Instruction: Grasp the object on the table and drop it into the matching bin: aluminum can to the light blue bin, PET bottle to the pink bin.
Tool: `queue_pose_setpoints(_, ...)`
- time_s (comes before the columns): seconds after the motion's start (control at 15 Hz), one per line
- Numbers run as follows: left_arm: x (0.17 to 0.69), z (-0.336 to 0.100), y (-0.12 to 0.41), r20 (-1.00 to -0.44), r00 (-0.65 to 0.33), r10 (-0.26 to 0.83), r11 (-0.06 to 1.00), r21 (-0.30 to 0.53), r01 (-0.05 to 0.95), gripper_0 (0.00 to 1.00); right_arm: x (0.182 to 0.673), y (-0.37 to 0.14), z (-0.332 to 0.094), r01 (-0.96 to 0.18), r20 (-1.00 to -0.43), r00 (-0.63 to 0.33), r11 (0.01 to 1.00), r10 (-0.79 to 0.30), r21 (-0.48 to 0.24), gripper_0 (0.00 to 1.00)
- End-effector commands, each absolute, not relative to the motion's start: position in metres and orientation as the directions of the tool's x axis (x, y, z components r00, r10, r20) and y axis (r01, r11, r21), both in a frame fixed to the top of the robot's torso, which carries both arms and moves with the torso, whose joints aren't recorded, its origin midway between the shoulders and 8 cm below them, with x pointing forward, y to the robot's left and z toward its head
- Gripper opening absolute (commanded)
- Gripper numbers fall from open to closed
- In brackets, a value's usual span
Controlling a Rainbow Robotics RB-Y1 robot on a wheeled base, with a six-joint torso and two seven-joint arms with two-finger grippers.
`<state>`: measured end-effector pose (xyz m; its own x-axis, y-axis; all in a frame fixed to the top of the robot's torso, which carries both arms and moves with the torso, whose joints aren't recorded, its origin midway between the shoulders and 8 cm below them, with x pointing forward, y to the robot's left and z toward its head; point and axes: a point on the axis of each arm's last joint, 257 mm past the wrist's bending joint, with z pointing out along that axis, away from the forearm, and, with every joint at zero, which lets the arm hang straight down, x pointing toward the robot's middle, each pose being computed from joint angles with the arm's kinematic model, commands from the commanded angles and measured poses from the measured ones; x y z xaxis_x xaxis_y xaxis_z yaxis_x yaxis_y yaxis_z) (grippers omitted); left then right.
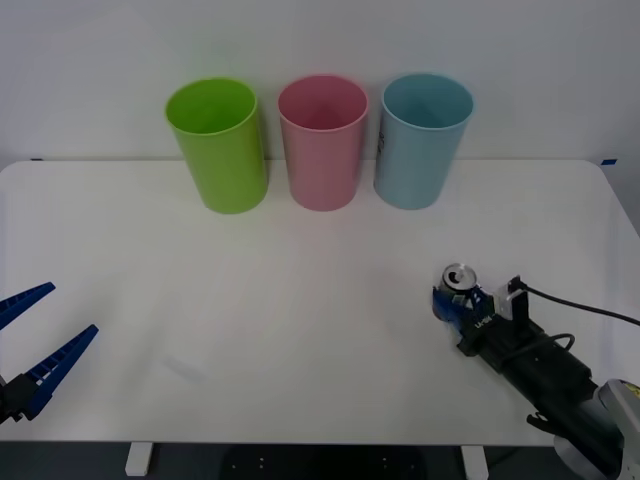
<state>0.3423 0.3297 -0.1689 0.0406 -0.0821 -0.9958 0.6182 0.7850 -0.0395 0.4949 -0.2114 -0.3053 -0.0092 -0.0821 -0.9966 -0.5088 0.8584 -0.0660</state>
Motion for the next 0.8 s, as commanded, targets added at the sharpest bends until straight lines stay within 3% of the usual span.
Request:
queue_pose_setpoints(0.07, 0.342, -0.169, 0.330, -0.996, 0.041, -0.082, 0.785, -0.039, 0.618, 1.00, 0.495, -0.212, -0.301, -0.508, -0.997, -0.001, 0.859, -0.071, -0.061, 0.00)
queue_pose_setpoints(0.6, 0.342, -0.169, 0.330, -0.996, 0.041, -0.082, 0.785, -0.039, 0.618, 1.00, 0.494, -0.217, -0.266, -0.483, -0.998, 0.054, 0.874, -0.039, -0.061, 0.00)
queue_pose_setpoints(0.8, 0.342, -0.169, 0.330, -0.996, 0.041, -0.082, 0.785, -0.039, 0.618, 1.00, 0.491, -0.216, -0.242, -0.490, -0.998, 0.063, 0.872, 0.025, -0.010, 0.00)
